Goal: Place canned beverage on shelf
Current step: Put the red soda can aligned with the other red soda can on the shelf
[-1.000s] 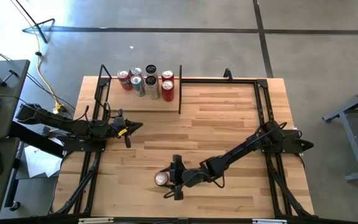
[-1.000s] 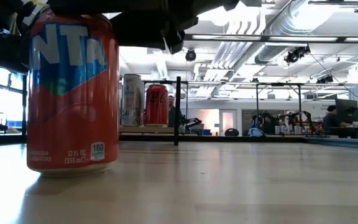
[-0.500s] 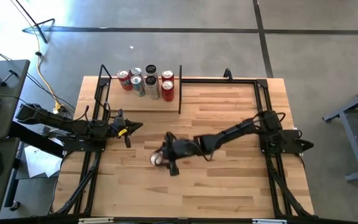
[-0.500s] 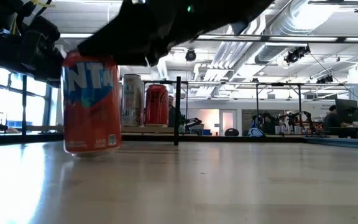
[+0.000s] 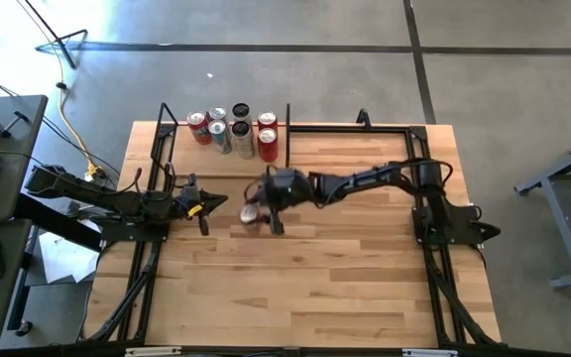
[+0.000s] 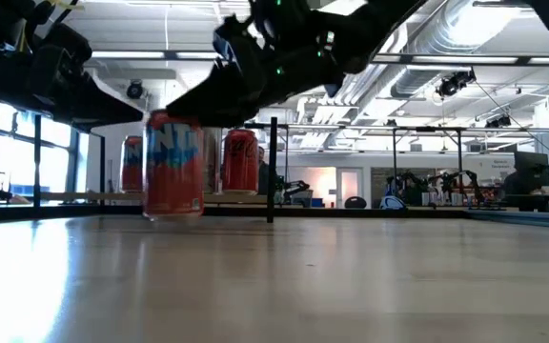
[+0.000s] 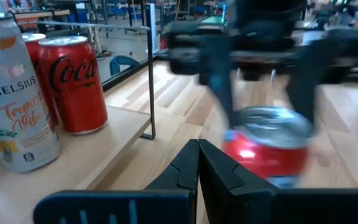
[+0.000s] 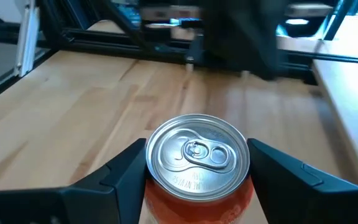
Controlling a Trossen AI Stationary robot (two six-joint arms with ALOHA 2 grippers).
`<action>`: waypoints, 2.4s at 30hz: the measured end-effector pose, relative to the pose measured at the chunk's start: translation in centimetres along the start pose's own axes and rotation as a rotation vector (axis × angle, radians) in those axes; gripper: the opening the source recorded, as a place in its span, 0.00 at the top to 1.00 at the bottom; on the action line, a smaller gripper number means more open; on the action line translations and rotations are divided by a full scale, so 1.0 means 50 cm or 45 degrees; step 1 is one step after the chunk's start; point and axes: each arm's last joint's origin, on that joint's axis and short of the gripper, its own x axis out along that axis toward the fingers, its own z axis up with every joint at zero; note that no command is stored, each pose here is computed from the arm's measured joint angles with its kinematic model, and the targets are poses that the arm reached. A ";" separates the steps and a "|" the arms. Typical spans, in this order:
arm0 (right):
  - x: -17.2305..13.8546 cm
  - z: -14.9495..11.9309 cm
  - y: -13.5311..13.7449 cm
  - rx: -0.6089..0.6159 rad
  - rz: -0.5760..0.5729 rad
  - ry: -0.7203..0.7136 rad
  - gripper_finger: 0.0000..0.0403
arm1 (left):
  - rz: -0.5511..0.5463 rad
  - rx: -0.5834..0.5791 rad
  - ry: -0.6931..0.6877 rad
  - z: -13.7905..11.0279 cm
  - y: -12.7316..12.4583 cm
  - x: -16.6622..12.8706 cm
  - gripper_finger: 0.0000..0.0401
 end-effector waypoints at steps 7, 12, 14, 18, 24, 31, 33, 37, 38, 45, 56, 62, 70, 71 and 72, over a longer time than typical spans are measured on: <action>-0.028 -0.007 -0.077 -0.005 0.061 -0.053 0.43 | -0.115 0.012 -0.064 0.022 -0.003 0.002 1.00; -0.034 -0.005 -0.087 -0.054 0.139 -0.095 0.43 | -0.266 0.017 -0.097 0.050 -0.008 0.003 1.00; -0.035 -0.001 -0.086 -0.068 0.156 -0.114 0.43 | -0.273 0.027 -0.105 0.061 -0.008 0.004 1.00; -0.021 0.001 -0.092 -0.085 0.167 -0.124 0.43 | -0.264 0.047 -0.088 0.084 -0.008 0.003 1.00; 0.014 0.014 -0.121 -0.119 0.209 -0.139 0.43 | -0.274 0.064 -0.046 0.106 -0.010 0.001 1.00; 0.086 -0.001 -0.165 -0.100 0.277 -0.070 0.43 | -0.285 0.029 -0.002 0.103 -0.008 -0.005 1.00; 0.104 0.007 -0.173 -0.119 0.283 -0.065 0.43 | -0.265 0.033 0.004 0.101 -0.006 -0.007 1.00; 0.129 0.017 -0.188 -0.106 0.309 -0.047 0.43 | -0.266 0.040 -0.037 0.107 -0.002 -0.014 1.00; 0.133 0.019 -0.190 -0.105 0.311 -0.044 0.43 | -0.267 0.041 -0.042 0.108 -0.001 -0.016 1.00; 0.135 0.039 -0.199 -0.067 0.226 -0.018 0.32 | -0.266 0.046 -0.044 0.107 0.006 -0.030 1.00; 0.121 0.095 -0.205 -0.093 0.196 -0.039 0.28 | -0.267 0.020 -0.066 0.110 0.008 -0.035 1.00; 0.110 0.112 -0.195 -0.168 0.166 0.000 0.48 | -0.267 0.041 -0.069 0.111 0.008 -0.035 1.00; 0.109 0.090 -0.142 -0.192 0.099 0.040 0.95 | -0.267 0.058 -0.081 0.112 0.009 -0.036 1.00; 0.104 0.091 -0.134 -0.194 0.066 0.028 0.94 | -0.266 0.058 -0.081 0.112 0.009 -0.036 1.00; 0.097 0.093 -0.126 -0.202 0.018 0.010 0.94 | -0.266 0.058 -0.080 0.112 0.009 -0.036 1.00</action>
